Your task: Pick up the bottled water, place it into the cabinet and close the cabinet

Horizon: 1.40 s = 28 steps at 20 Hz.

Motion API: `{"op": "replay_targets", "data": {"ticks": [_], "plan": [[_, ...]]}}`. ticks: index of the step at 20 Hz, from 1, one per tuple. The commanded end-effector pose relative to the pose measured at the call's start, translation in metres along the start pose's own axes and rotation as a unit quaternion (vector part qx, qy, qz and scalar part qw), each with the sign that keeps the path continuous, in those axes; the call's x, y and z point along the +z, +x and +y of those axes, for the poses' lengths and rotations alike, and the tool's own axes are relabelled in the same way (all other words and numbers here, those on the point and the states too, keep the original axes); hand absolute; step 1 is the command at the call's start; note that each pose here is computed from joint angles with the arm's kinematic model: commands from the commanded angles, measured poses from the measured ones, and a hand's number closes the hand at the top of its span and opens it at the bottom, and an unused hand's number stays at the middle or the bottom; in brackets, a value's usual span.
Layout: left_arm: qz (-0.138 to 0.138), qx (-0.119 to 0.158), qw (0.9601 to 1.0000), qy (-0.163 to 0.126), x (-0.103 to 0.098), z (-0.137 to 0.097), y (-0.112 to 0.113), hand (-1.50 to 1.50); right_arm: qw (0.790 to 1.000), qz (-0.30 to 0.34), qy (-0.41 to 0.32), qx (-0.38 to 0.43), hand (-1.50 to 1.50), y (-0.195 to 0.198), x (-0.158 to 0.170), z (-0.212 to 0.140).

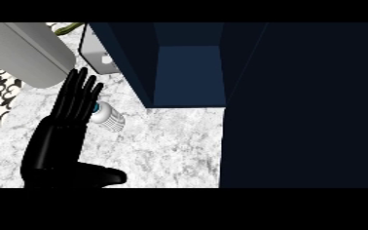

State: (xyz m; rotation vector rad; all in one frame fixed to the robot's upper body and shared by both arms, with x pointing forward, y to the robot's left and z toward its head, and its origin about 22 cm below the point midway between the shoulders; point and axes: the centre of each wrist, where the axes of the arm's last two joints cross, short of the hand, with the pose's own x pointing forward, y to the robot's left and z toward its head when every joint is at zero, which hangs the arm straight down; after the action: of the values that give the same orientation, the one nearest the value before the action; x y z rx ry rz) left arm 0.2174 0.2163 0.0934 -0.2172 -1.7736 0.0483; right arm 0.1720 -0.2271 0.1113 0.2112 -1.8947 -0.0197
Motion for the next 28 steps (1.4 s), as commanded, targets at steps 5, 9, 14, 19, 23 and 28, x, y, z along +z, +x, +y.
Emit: {"op": "replay_targets", "data": {"ticks": [5,9,14,19,23,28], "plan": [[0.061,0.046,0.9969,0.02,0.012,0.004,-0.001,-1.5,0.997,0.045,0.004,-0.067,-1.5,0.023,0.039,0.015],[0.062,0.039,0.9973,0.009,0.046,0.011,0.001,-1.5,0.997,0.042,0.007,-0.059,-1.5,0.014,0.051,0.005],[0.062,0.042,0.9969,0.023,0.05,0.024,-0.004,-1.5,0.997,0.052,-0.008,-0.063,-1.5,0.005,0.068,-0.001],[0.054,0.023,0.998,0.023,0.068,0.041,0.016,-1.5,0.997,0.049,0.008,-0.051,-1.5,-0.008,0.074,0.003],[0.047,0.025,0.9983,0.023,0.059,0.041,-0.001,-1.5,0.998,0.038,0.003,-0.042,-1.5,-0.006,0.064,0.01],[0.046,0.03,0.9975,0.044,0.063,0.05,-0.012,-1.5,0.998,0.037,0.008,-0.048,-1.5,0.006,0.056,0.003]]}}
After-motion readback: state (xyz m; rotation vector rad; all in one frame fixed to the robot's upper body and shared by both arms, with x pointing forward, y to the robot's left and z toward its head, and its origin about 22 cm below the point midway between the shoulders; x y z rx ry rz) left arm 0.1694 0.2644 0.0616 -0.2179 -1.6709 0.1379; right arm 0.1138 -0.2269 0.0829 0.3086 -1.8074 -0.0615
